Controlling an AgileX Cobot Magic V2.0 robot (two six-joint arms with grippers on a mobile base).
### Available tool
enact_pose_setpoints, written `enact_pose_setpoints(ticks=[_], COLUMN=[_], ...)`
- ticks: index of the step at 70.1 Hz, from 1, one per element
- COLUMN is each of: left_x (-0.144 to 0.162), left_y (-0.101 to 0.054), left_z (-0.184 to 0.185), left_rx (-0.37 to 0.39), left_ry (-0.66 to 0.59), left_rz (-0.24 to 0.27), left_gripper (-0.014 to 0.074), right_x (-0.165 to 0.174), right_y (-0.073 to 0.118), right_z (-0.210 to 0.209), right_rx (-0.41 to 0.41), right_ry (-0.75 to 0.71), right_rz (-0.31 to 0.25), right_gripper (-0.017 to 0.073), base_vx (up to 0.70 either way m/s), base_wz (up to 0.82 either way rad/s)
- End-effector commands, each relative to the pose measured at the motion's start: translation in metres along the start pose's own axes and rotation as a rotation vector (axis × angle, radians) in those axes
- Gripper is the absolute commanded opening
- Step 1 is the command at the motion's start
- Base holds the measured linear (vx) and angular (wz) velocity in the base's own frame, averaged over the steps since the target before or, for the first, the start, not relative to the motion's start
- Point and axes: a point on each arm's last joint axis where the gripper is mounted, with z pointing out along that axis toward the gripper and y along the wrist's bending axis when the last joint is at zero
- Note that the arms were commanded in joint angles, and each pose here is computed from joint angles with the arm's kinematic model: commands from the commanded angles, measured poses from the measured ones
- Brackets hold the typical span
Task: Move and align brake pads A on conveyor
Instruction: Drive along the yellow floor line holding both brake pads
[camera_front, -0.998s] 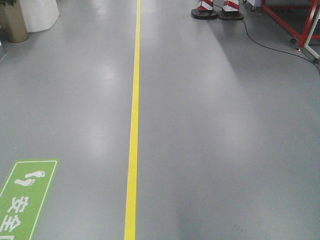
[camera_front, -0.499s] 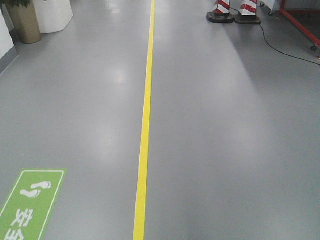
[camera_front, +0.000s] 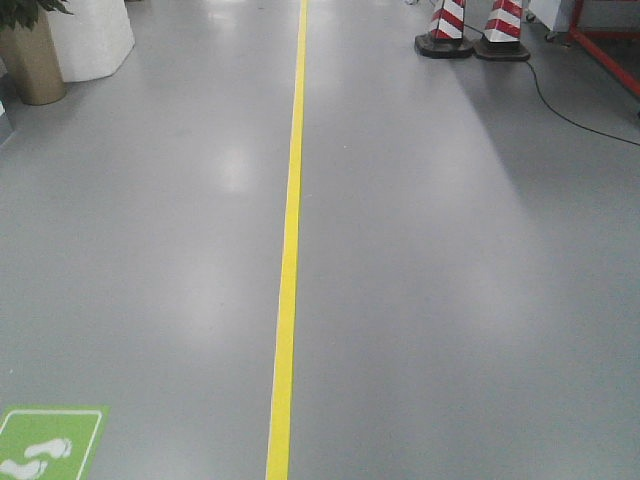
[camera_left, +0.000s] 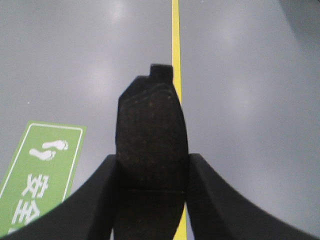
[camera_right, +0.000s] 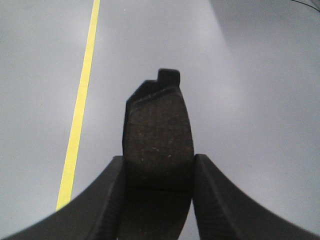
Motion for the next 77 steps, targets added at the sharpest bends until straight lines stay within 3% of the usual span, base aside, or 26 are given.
enact_pose_setpoints(ticks=[1,77], left_x=[-0.0145,-0.0145], left_y=[-0.0029,-0.0029], left_z=[-0.0049,-0.0049], left_rx=[0.025,0.025], left_ry=[-0.1,-0.1], left_rz=[0.006,0.006], left_gripper=[-0.0006,-0.0006], right_x=[-0.016,-0.0159], right_y=[0.0003,0.0002], right_z=[-0.0034,-0.0034], right_rx=[-0.001,-0.001], right_ry=[-0.105,-0.104], right_rz=[-0.019,-0.019], right_gripper=[-0.0007,-0.0007], base_vx=[0.56,0.66], base_wz=[0.04,-0.02])
